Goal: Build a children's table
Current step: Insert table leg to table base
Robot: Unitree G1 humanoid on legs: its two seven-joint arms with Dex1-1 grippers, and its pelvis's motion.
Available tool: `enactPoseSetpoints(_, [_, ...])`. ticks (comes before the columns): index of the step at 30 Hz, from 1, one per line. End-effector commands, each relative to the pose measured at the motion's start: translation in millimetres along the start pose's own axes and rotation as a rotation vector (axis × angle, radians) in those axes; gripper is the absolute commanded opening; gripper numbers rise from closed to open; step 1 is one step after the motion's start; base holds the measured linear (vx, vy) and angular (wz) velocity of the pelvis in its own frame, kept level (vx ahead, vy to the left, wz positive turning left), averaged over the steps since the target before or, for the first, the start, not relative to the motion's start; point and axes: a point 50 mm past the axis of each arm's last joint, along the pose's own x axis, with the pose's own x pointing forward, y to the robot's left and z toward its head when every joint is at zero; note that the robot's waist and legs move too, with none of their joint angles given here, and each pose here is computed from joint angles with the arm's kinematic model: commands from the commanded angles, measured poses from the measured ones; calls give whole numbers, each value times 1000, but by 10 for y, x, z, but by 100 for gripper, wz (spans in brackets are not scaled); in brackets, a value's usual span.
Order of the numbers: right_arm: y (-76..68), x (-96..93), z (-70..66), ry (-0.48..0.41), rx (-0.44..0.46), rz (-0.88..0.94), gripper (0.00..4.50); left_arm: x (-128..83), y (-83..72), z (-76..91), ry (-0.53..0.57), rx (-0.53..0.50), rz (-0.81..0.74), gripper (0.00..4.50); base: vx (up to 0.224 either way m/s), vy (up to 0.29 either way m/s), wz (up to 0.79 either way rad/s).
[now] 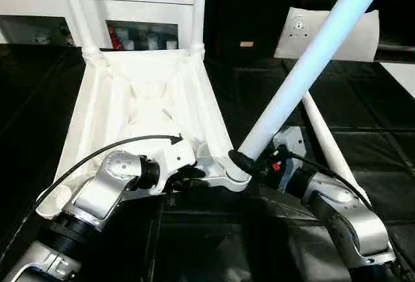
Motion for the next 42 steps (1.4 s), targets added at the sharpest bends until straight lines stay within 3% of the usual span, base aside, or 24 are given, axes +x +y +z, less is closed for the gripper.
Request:
enactPoseSetpoints(1, [-34,3,40,2,-14,-8,192,6,32,-10,6,-9,17,111,0,0,0])
enactPoseSetpoints(3, [-38,6,42,3,-16,-9,192,8,38,-12,7,1,14,111,0,0,0])
enactPoseSetpoints(5, [-38,11,43,3,-16,-9,192,9,41,-30,25,17,15,76,0,0,0])
enactPoseSetpoints(7, [-41,14,42,4,-16,-10,192,8,39,-52,46,34,12,76,0,0,0])
enactPoseSetpoints(14, [-62,45,36,44,-18,3,192,-21,44,-70,89,67,-25,5,0,0,0])
enactPoseSetpoints(30, [-89,115,-35,224,-44,120,192,-45,52,-78,126,78,-85,0,0,0,0])
enactPoseSetpoints(35, [-155,119,-100,310,-38,123,192,-36,53,-64,126,85,-93,0,0,0,0])
enactPoseSetpoints(41, [-212,117,-111,295,-16,106,192,-43,56,-66,129,83,-98,0,0,0,0])
enactPoseSetpoints(42, [-231,118,-116,264,33,83,192,-51,58,-67,125,79,-97,0,0,0,0])
